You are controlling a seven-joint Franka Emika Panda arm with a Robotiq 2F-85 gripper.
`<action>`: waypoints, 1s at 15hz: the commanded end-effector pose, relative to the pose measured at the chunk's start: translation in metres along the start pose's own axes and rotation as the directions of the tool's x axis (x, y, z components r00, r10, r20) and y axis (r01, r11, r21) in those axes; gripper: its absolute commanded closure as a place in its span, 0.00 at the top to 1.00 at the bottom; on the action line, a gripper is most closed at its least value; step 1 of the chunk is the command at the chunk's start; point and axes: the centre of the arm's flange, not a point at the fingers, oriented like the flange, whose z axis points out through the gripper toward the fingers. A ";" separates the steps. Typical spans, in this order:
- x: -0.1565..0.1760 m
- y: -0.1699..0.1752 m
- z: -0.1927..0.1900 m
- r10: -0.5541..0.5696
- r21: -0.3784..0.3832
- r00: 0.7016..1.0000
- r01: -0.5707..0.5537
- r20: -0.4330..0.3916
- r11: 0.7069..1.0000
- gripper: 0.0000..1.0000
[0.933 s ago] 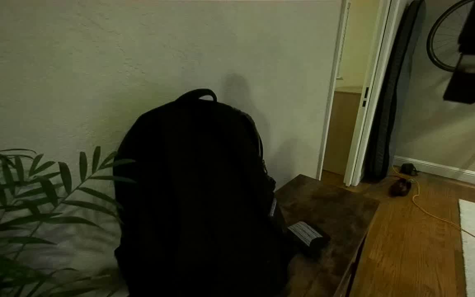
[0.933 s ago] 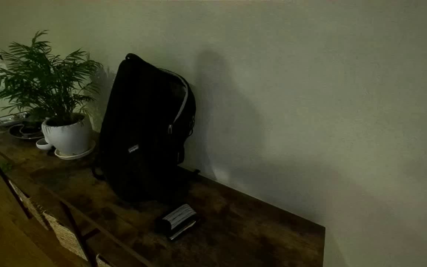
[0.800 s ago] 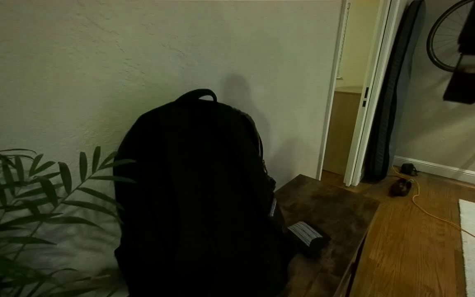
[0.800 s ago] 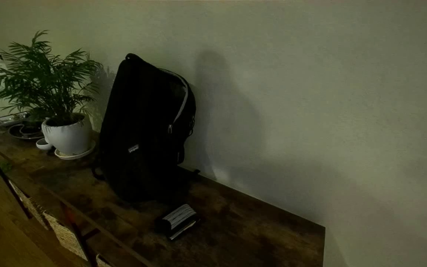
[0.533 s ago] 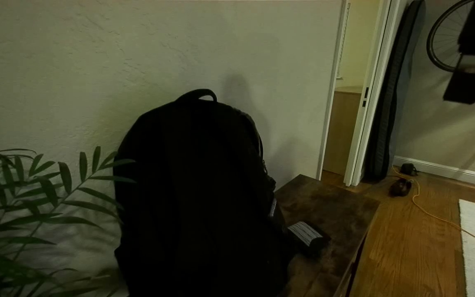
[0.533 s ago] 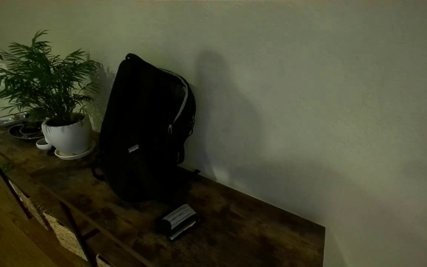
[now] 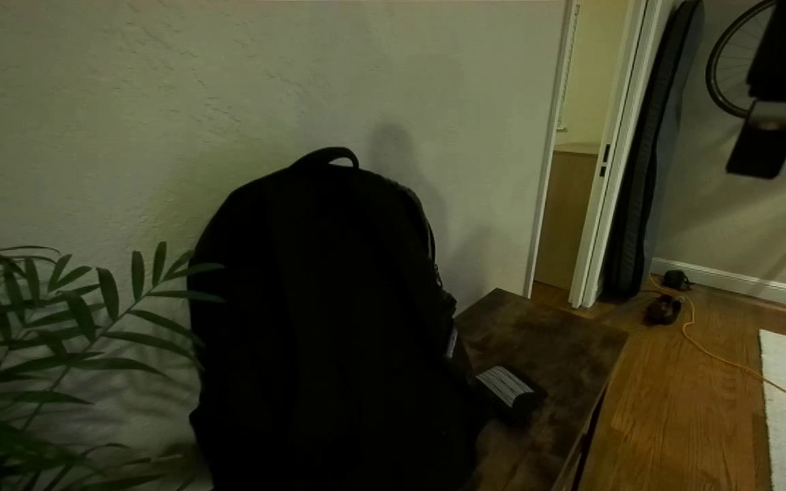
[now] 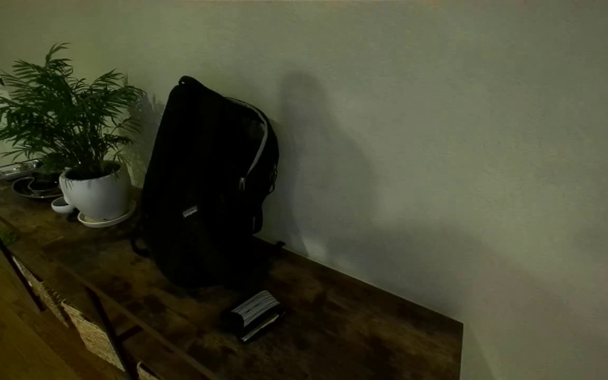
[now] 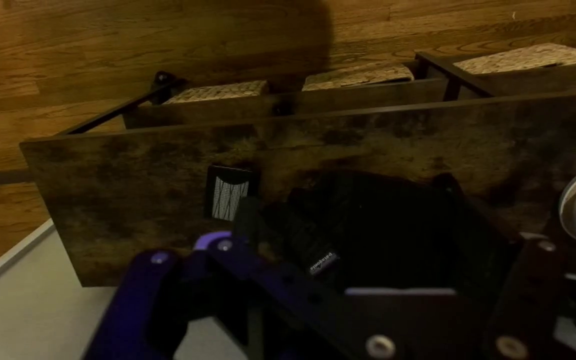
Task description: Pick up the wallet from the table and put it in the black bag.
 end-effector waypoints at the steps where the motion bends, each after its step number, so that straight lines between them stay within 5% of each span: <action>1: 0.018 0.008 0.026 0.024 -0.016 0.999 -0.024 0.030 1.000 1.00; 9: 0.065 0.031 0.098 0.018 -0.039 0.997 -0.015 0.080 0.999 1.00; 15: 0.065 0.032 0.107 0.021 -0.048 0.994 -0.015 0.109 0.999 1.00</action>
